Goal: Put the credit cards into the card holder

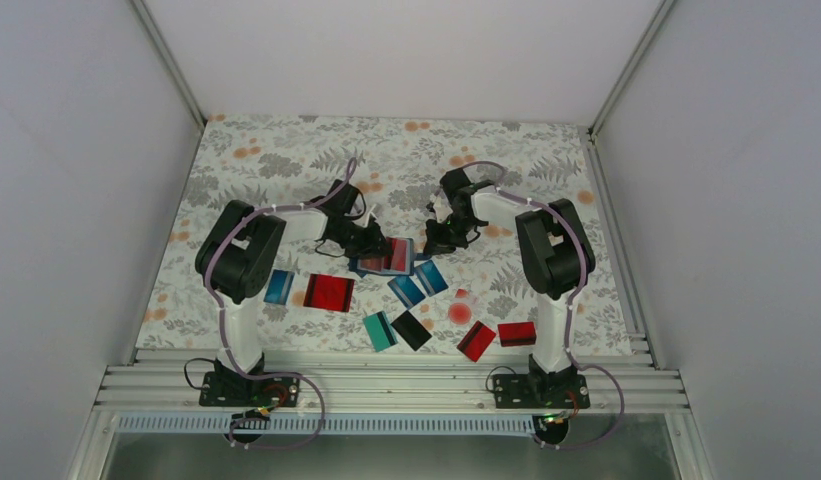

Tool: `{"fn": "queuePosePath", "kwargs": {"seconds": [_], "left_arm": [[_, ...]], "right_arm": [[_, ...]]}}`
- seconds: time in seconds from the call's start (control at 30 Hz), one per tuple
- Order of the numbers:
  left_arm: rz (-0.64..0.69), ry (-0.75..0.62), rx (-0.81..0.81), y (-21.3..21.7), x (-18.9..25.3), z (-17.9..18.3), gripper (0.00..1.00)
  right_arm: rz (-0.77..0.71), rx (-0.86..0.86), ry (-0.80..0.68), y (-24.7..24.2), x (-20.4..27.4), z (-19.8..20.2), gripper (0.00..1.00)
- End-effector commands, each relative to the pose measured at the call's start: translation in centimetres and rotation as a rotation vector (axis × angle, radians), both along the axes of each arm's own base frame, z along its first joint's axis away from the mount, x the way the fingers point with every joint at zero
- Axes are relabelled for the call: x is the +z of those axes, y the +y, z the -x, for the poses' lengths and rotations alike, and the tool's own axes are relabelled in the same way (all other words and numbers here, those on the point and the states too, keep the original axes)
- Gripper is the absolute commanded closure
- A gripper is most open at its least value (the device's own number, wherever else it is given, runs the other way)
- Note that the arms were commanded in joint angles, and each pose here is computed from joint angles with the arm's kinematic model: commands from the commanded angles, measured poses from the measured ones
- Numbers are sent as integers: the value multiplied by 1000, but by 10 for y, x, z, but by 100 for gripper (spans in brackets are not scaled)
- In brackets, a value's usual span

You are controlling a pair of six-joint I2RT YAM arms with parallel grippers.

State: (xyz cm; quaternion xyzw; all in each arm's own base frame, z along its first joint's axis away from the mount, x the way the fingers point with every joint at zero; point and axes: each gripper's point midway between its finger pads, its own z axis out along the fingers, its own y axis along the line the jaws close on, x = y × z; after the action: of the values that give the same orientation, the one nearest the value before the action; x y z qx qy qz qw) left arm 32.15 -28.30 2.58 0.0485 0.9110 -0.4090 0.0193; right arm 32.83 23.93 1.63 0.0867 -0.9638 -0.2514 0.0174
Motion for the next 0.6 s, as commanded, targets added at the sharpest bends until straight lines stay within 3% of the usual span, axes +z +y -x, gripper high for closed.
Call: {"fn": "queuePosePath", "kwargs": {"seconds": [0.0, 0.17, 0.57], "left_arm": [[-58, 61, -13, 3, -19, 19, 88], [-64, 63, -21, 1, -17, 20, 87], [-128, 55, -43, 0, -4, 20, 71]], "right_arm": [[-14, 9, 17, 8, -11, 1, 96], [-13, 8, 16, 8, -10, 1, 96], [-17, 3, 10, 8, -8, 2, 96]]}}
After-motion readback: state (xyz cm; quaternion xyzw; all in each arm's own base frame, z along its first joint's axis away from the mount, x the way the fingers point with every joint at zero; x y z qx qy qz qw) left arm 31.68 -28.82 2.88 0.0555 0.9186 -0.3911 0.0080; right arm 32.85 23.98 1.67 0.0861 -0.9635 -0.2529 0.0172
